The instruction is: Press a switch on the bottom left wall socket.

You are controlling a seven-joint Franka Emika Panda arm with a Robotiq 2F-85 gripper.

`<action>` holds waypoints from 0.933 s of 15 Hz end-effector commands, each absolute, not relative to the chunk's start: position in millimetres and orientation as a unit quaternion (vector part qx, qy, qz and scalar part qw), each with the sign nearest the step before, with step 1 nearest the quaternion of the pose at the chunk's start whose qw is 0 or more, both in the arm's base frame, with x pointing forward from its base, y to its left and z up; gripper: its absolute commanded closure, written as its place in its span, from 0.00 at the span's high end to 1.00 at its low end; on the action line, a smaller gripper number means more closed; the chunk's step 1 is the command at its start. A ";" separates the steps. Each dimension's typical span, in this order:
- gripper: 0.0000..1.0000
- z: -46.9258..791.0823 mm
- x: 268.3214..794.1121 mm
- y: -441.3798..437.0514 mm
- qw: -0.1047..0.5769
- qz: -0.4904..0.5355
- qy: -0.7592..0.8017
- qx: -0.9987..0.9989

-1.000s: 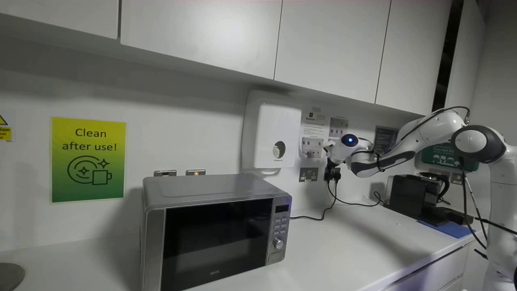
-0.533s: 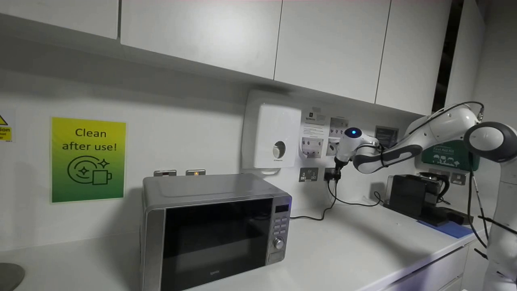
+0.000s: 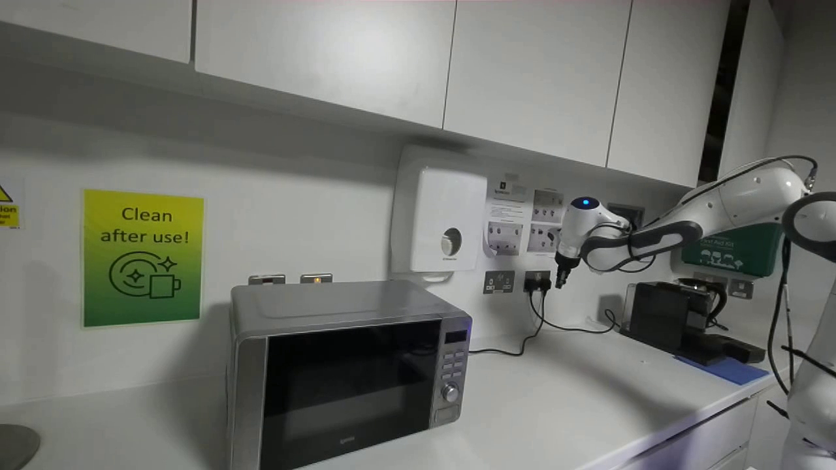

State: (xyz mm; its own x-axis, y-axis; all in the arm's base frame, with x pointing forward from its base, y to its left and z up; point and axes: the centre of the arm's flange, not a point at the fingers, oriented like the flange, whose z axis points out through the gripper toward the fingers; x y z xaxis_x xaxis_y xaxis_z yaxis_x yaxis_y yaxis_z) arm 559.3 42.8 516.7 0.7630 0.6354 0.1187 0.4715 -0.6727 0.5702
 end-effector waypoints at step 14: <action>0.00 514.1 501.7 -0.5 0.041 0.052 0.172 0.983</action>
